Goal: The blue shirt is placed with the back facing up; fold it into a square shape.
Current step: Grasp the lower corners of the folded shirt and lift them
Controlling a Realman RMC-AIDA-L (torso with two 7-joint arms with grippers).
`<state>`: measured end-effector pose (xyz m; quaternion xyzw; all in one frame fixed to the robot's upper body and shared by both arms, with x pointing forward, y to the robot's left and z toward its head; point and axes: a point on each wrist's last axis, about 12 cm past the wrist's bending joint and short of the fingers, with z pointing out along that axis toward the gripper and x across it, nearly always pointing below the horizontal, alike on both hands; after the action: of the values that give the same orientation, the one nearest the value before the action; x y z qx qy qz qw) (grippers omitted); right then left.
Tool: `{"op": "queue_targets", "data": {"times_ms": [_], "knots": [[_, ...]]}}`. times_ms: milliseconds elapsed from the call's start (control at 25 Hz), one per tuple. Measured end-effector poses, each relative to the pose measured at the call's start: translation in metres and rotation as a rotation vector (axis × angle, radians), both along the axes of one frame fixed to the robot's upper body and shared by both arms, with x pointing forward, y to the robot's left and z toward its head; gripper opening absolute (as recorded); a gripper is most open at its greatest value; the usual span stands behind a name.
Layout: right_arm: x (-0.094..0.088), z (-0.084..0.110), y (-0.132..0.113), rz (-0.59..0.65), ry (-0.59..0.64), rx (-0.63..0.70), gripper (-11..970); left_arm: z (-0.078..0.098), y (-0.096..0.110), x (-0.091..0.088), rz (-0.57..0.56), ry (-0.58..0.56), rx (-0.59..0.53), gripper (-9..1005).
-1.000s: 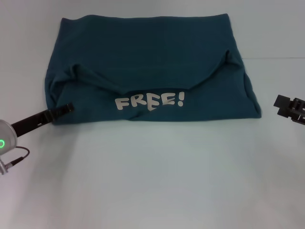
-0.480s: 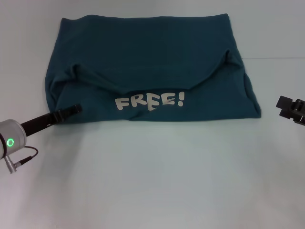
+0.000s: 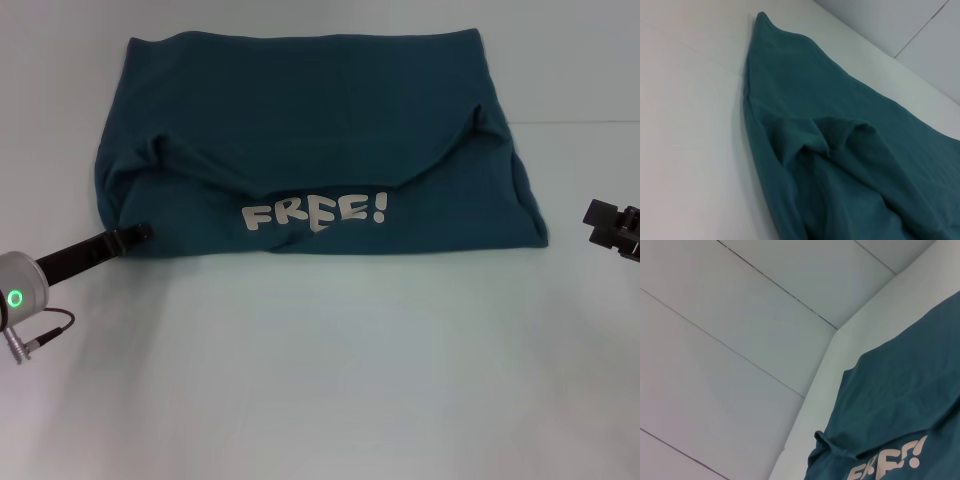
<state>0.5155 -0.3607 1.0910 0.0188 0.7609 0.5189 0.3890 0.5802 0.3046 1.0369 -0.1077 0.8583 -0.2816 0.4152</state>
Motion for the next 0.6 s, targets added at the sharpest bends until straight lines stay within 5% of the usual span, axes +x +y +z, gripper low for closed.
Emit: {"op": "queue_targets", "data": {"times_ms": [440,600], "knots": [[0.001,0.0,-0.002,-0.007,0.009,-0.011,916,0.003,-0.001,0.001,-0.016,-0.007,-0.012,188],[0.013,0.003,-0.013,-0.012,0.098,-0.093,916,0.014,0.0,0.006,-0.029,-0.013,-0.055,89]]}}
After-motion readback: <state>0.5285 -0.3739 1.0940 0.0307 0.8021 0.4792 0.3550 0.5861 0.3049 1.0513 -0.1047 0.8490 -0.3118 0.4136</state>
